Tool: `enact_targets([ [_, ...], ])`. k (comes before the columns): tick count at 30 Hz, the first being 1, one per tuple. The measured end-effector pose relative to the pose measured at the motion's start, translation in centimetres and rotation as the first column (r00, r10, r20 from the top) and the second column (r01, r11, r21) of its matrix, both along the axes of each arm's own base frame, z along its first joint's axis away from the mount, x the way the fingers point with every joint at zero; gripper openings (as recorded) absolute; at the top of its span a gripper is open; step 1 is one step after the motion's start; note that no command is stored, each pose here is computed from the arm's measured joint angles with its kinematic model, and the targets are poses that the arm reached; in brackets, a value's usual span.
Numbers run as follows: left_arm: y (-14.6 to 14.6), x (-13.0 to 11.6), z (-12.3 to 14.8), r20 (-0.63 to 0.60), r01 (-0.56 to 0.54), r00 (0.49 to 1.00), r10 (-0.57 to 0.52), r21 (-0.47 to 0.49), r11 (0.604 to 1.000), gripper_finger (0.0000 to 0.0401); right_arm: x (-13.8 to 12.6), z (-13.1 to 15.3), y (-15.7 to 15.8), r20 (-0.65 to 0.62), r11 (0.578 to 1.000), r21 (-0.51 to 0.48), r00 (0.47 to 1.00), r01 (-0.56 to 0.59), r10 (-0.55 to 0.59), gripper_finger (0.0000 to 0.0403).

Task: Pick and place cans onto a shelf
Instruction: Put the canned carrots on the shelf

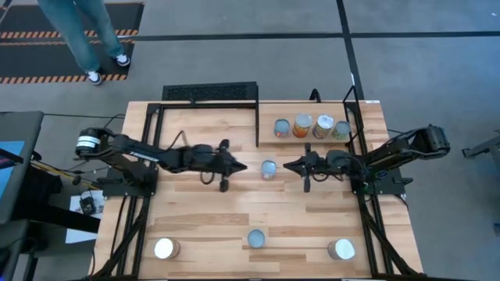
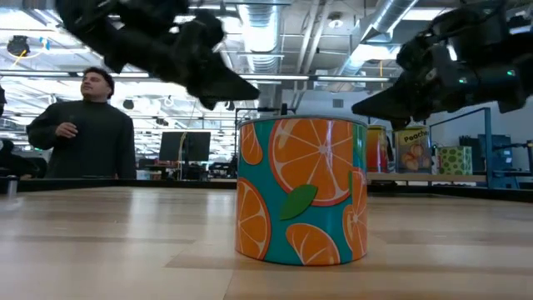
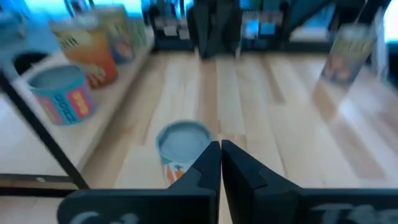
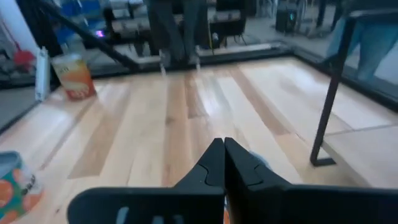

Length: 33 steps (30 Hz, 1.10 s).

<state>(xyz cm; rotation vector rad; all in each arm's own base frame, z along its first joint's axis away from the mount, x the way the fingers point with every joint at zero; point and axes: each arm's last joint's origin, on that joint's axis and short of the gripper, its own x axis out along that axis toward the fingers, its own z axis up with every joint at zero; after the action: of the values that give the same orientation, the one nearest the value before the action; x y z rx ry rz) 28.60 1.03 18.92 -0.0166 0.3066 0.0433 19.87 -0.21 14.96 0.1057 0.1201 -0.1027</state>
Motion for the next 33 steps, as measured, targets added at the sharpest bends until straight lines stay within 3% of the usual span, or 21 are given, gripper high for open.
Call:
enact_targets([
  [6, 1.1, -3.6, -2.4, 0.181, -0.02, 0.983, 0.024, -0.023, 1.0, 0.0, 3.0, 1.8, 0.8, -0.162, 0.999, -0.008, 0.986, -0.035, 0.034, 0.0019],
  [11, 2.5, -5.3, -3.5, 0.197, -0.02, 0.98, 0.029, -0.047, 0.999, 0.0, 4.8, 4.0, 1.7, -0.244, 0.999, -0.025, 0.969, -0.031, 0.024, 0.0032],
  [17, 3.8, -5.9, -4.0, 0.172, -0.03, 0.985, 0.03, -0.003, 1.0, 0.0, 6.8, 5.2, 2.2, -0.356, 0.999, -0.036, 0.934, -0.033, 0.018, 0.0067],
  [27, 4.5, -6.2, -4.6, 0.111, -0.065, 0.992, 0.063, 0.015, 0.998, 0.0, 11.6, 5.6, 2.5, -0.664, 0.999, -0.04, 0.747, 0.008, -0.033, 0.0155],
  [33, 4.5, -6.2, -4.7, 0.1, -0.066, 0.993, 0.064, 0.016, 0.998, 0.0, 14.2, 5.3, 2.6, -0.772, 0.997, -0.067, 0.632, 0.031, -0.072, 0.0165],
])
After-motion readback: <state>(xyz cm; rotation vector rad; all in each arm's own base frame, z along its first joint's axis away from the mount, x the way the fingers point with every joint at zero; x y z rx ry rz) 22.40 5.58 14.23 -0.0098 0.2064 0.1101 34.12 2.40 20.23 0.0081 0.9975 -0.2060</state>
